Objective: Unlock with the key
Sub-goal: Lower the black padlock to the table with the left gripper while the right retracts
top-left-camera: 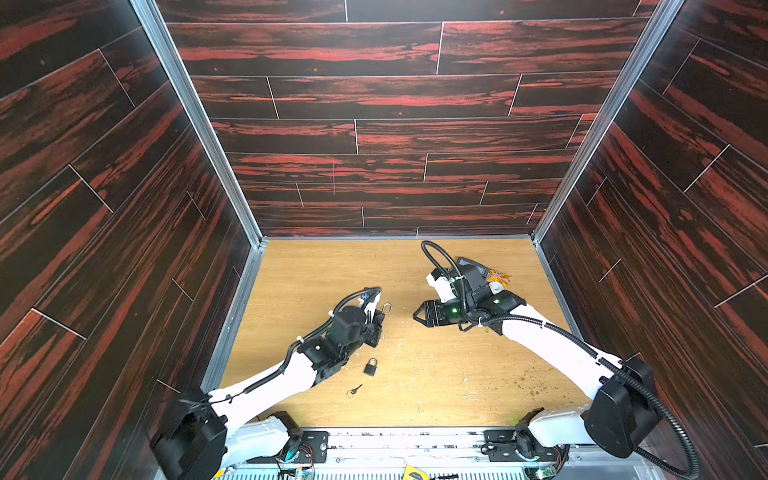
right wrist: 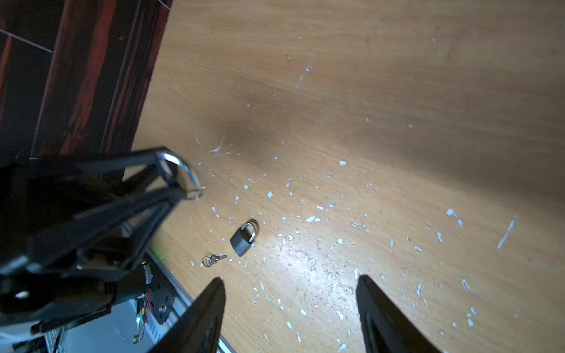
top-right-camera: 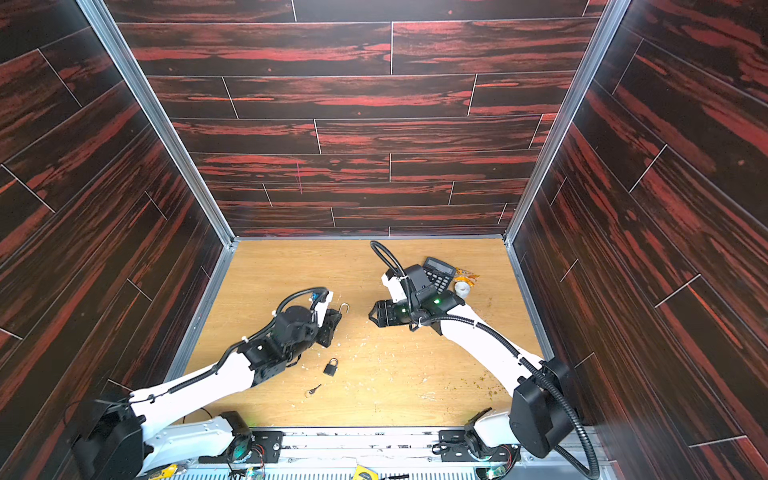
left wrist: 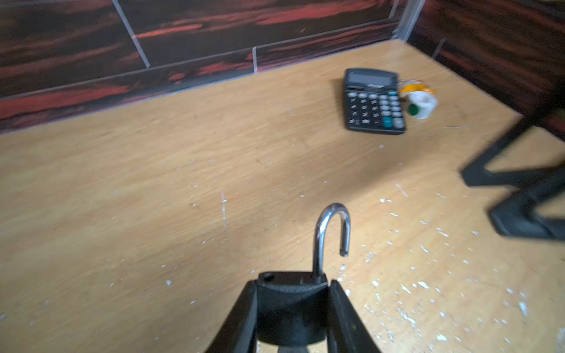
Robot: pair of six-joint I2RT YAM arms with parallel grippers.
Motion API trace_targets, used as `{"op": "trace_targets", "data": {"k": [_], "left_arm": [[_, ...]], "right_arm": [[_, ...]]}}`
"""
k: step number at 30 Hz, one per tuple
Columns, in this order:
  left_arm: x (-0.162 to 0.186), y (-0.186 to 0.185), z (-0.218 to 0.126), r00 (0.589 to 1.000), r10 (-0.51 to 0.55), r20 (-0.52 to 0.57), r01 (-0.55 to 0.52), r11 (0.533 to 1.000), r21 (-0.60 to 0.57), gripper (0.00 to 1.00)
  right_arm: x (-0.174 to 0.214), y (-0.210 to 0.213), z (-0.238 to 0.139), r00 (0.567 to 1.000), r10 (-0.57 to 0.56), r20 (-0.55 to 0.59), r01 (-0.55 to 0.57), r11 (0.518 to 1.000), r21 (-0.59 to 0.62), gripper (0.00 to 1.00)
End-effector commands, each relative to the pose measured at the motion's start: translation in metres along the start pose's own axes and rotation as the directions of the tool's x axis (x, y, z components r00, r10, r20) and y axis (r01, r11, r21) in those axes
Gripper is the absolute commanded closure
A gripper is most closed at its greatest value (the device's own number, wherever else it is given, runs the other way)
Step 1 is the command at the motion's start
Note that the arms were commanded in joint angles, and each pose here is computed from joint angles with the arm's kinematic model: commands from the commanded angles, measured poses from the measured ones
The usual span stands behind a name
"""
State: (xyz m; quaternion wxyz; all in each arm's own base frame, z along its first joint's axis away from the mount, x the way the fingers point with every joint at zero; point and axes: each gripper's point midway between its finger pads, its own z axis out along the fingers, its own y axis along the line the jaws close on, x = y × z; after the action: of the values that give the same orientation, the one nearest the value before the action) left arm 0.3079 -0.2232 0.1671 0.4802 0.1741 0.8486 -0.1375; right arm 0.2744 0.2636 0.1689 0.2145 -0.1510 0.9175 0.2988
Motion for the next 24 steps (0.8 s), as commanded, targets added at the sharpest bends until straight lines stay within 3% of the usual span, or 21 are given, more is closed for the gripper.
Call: {"op": "trace_targets", "data": {"k": [1,10,16,24], "left_arm": [[0.019,0.028,0.007,0.988,-0.088,-0.129,0.067,0.985,-0.156,1.00],[0.052,0.062,0.036,0.912,-0.315,-0.264,0.239,0.929,-0.283,1.00],[0.075,0.092,0.046,0.836,-0.458,-0.303,0.336,0.863,-0.378,1.00],[0.099,0.118,0.051,0.761,-0.559,-0.330,0.376,0.793,-0.479,1.00]], "right_arm": [[0.001,-0.006,-0.005,0.998,0.042,0.055,-0.042,0.999,0.005,0.29],[0.026,-0.030,0.009,0.982,0.183,0.052,-0.184,0.983,0.003,0.30],[0.039,-0.035,0.018,0.970,0.242,0.030,-0.242,0.970,-0.014,0.30],[0.044,-0.039,0.025,0.958,0.284,0.029,-0.283,0.959,-0.018,0.30]]}}
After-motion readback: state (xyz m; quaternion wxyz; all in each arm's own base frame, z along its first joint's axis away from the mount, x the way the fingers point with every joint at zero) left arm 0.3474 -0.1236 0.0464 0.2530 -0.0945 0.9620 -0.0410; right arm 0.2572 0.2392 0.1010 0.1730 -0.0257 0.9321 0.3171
